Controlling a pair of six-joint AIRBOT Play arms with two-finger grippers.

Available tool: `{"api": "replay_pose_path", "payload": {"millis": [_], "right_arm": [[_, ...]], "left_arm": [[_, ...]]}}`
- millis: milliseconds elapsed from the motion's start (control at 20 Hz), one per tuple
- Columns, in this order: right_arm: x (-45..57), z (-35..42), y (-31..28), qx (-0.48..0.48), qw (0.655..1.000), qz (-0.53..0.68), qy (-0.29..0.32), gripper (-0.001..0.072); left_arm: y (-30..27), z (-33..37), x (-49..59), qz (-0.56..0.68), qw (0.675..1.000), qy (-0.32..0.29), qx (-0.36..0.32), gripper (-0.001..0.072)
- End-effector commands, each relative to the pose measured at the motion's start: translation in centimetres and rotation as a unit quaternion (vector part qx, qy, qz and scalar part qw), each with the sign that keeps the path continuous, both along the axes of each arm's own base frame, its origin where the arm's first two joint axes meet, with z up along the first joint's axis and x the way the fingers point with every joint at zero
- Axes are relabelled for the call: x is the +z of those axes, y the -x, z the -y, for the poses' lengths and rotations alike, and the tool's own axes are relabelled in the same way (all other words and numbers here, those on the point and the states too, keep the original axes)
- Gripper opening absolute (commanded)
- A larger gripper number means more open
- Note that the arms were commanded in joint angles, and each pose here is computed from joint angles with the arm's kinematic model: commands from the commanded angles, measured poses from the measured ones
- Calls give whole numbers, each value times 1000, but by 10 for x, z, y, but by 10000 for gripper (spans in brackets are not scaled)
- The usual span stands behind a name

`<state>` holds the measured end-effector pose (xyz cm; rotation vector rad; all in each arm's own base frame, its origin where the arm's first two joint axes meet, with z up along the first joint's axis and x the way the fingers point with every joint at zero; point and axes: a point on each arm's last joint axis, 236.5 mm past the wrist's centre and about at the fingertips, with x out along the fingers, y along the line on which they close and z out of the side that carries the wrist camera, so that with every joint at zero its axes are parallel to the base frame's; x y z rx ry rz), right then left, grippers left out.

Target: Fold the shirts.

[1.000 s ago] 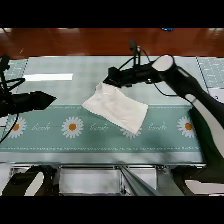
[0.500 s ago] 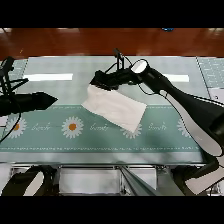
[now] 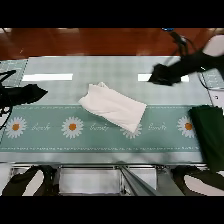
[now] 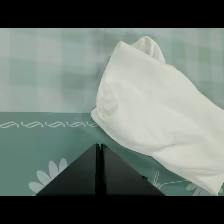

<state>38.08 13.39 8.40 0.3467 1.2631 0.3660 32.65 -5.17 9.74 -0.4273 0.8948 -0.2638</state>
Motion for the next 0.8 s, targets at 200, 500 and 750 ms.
{"api": "replay_pose_path", "payload": {"millis": [200,500,750], "right_arm": [[-117,57,108,-210,977,-20,-10,417],[-167,-11,99,-194,961,-90,-173,417],[-192,-54,90,-168,948,-133,-236,413]], "left_arm": [[32,28,-59,-78,996,17,-34,13],[56,58,-83,-117,990,34,-69,13],[54,63,-79,-114,990,50,-67,13]]}}
